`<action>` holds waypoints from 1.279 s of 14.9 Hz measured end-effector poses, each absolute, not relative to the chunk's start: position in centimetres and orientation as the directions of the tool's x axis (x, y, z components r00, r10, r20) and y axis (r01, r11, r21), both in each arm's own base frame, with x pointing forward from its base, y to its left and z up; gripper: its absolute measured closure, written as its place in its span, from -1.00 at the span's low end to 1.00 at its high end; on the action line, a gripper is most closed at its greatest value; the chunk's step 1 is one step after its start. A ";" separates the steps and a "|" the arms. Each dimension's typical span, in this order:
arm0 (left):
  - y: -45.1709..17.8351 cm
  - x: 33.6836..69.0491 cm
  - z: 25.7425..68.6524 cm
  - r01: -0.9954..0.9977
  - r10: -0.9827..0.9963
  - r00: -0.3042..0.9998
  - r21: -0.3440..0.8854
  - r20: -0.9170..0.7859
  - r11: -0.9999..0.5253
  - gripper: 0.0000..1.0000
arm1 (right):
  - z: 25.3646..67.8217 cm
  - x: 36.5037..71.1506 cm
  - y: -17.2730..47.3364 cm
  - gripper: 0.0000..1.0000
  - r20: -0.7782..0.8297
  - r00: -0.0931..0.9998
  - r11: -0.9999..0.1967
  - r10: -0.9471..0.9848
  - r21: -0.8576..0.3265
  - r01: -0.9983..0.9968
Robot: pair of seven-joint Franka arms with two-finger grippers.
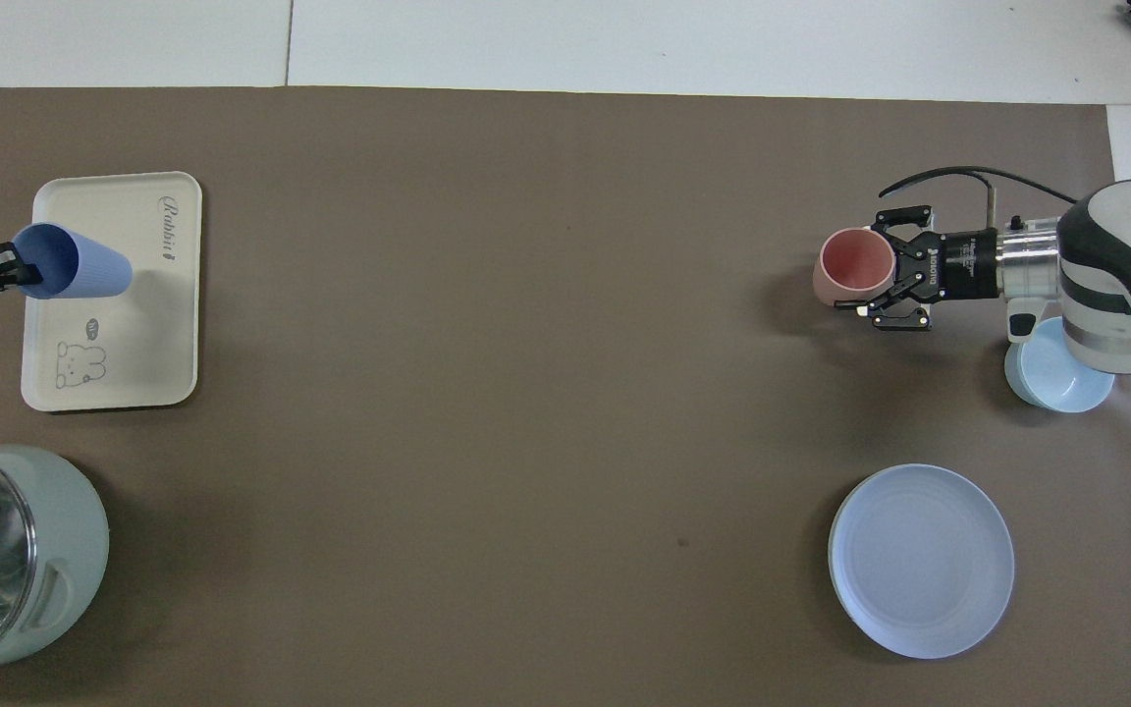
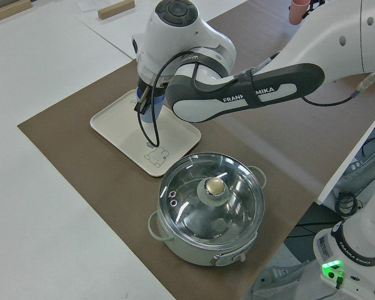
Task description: Place cup on tray
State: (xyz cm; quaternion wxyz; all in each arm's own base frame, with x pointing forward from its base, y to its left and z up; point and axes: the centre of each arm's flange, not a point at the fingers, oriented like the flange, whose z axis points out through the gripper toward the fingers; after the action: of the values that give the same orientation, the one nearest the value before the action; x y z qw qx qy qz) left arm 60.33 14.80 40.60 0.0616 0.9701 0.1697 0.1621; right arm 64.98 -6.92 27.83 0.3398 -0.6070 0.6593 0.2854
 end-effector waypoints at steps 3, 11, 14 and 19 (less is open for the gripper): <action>14.5 60.6 38.8 0.300 0.339 0.896 0.172 0.287 -0.938 0.90 | 27.2 64.7 -7.3 -0.59 -0.787 -0.047 0.117 -0.615 -0.032 -0.993; 13.9 61.1 43.2 0.266 0.311 0.900 0.179 0.306 -0.947 -0.76 | 24.5 62.8 -9.3 -1.00 -0.743 -0.061 0.166 -0.666 -0.068 -0.984; 12.7 60.5 49.3 0.223 0.267 0.927 0.183 0.265 -0.957 -1.00 | 24.4 62.8 -10.2 -1.00 -0.688 0.014 0.114 -0.726 -0.141 -0.983; 2.3 58.7 53.0 -0.042 -0.041 0.987 0.003 0.155 -0.999 -1.00 | 27.8 63.5 -11.3 -1.00 -0.390 0.366 -0.263 -0.845 -0.293 -0.919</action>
State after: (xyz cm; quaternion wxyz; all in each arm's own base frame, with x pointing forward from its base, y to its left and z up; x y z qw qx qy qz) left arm 58.71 2.33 52.96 0.0032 0.9967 -0.0208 0.0779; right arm 63.52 -11.28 27.80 0.2397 -0.7910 0.5575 0.0776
